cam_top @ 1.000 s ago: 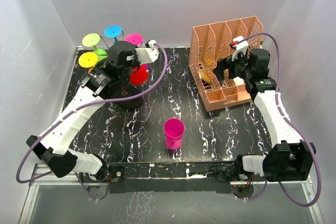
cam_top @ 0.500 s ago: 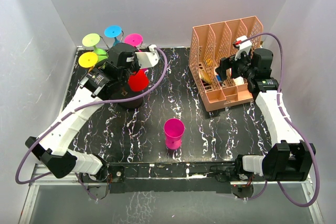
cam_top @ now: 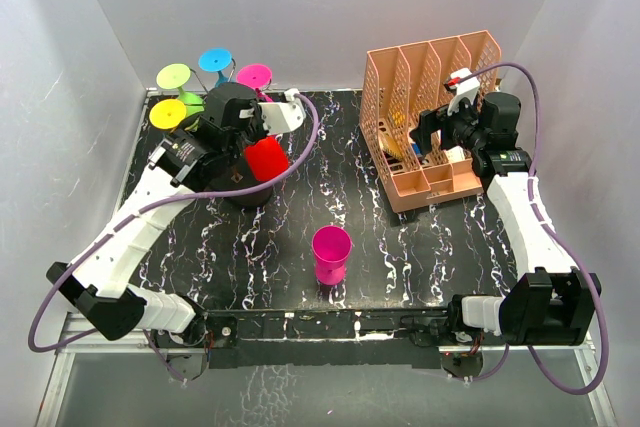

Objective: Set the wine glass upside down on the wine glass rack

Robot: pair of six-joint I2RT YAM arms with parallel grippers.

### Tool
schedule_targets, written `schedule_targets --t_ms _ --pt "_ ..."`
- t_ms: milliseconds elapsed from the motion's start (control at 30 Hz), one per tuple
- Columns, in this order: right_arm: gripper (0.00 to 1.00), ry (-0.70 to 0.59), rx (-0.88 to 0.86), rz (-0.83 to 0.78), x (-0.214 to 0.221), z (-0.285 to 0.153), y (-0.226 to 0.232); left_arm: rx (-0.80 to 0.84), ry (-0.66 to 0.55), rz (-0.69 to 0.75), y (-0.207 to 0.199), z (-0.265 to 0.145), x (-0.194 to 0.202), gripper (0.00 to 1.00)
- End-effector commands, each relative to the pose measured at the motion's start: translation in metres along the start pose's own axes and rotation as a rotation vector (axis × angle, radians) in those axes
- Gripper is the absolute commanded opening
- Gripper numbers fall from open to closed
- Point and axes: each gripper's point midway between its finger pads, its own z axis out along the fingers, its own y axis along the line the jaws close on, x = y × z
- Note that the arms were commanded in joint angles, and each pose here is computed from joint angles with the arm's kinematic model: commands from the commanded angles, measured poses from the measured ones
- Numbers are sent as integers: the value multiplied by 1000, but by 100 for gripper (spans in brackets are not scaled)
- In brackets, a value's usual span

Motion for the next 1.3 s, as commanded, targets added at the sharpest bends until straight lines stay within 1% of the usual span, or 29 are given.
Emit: schedule_targets --t_ms 0,367,700,833,1267 --pt "96 -58 5 -18 -19 -4 -2 -27 -72 -50 18 -23 -8 0" --pt "98 -17 24 6 -9 4 -9 7 -89 -30 12 -24 -12 0" --pt "98 -3 50 13 -2 5 -14 5 -100 -24 18 -30 -14 0" --pt "99 2 45 16 0 6 -13 33 -122 -18 13 -31 -18 0" --pt "98 0 34 17 2 5 -12 47 -155 -15 8 -18 -32 0"
